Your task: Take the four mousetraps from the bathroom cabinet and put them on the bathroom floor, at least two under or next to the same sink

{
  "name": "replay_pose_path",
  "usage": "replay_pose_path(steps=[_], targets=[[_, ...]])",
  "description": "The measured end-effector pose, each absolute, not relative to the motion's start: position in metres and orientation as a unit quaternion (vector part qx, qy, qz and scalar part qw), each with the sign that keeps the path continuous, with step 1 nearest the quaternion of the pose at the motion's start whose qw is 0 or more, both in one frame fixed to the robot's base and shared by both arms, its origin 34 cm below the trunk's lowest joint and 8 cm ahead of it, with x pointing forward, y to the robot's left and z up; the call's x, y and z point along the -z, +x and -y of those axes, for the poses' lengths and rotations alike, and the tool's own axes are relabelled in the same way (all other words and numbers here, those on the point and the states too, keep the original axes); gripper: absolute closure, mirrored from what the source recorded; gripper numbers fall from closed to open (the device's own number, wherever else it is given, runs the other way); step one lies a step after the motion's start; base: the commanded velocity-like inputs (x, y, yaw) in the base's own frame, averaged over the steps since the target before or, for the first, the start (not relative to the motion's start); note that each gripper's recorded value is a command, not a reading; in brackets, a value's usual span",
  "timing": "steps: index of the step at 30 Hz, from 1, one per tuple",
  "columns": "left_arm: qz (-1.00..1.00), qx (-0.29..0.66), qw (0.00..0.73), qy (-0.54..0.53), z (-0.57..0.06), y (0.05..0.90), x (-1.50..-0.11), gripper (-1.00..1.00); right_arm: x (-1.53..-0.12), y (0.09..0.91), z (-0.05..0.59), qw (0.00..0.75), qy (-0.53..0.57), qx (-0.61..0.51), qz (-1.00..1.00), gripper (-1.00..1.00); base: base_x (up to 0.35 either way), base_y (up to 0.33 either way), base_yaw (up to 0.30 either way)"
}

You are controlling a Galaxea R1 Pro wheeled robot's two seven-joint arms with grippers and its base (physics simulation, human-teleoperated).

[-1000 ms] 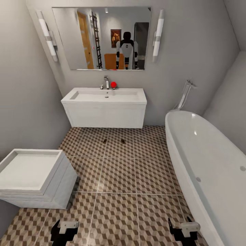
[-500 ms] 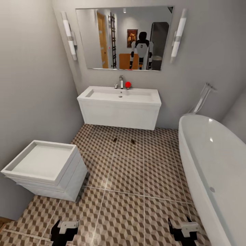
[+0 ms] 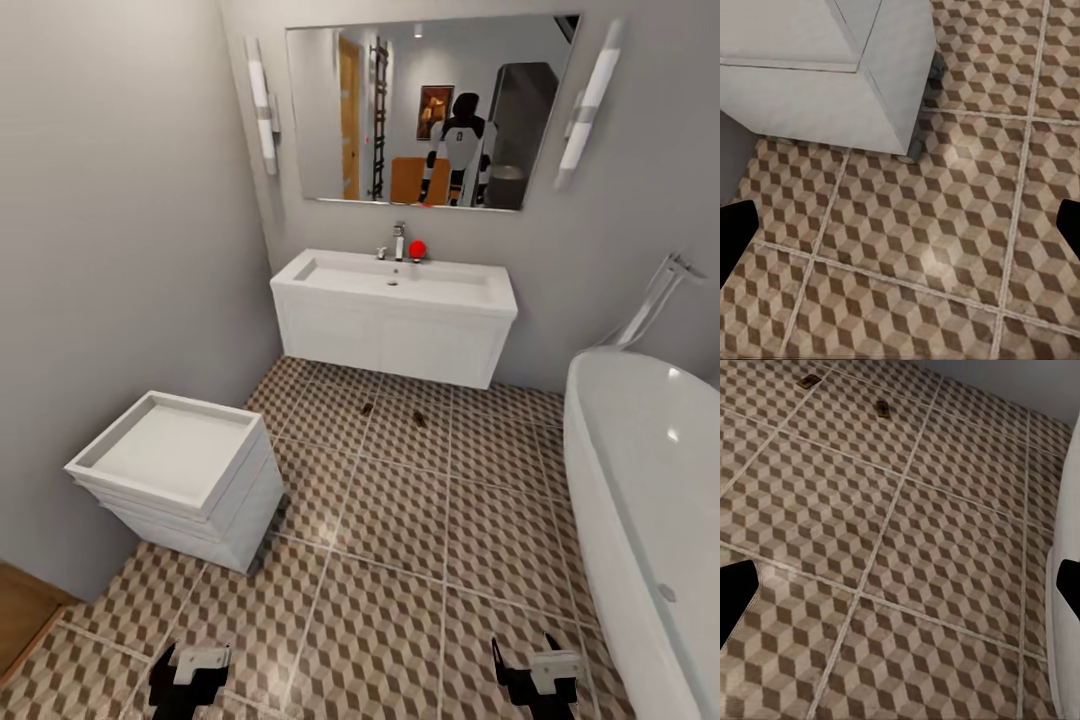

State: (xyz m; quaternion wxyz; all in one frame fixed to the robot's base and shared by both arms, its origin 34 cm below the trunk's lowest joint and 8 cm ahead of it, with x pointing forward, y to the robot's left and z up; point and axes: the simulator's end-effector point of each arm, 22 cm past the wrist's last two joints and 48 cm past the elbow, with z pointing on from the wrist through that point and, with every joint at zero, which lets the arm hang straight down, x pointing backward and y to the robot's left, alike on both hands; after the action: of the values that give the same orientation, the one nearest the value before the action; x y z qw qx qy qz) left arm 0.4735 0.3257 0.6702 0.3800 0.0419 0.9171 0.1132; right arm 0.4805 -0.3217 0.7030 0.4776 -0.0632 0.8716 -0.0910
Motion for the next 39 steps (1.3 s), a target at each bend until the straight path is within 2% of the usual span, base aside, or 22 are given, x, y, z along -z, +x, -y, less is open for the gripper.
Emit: replay_pose_path(steps=[39], targets=[[-0.912, -0.114, 0.392, 0.041, -0.3256, 0.4821, -0.6799, -1.0, -0.7128, 0.4881, 0.3215, 0.489, -0.062, 0.092, -0.865, -1.0, 0.0, 0.0, 0.258]])
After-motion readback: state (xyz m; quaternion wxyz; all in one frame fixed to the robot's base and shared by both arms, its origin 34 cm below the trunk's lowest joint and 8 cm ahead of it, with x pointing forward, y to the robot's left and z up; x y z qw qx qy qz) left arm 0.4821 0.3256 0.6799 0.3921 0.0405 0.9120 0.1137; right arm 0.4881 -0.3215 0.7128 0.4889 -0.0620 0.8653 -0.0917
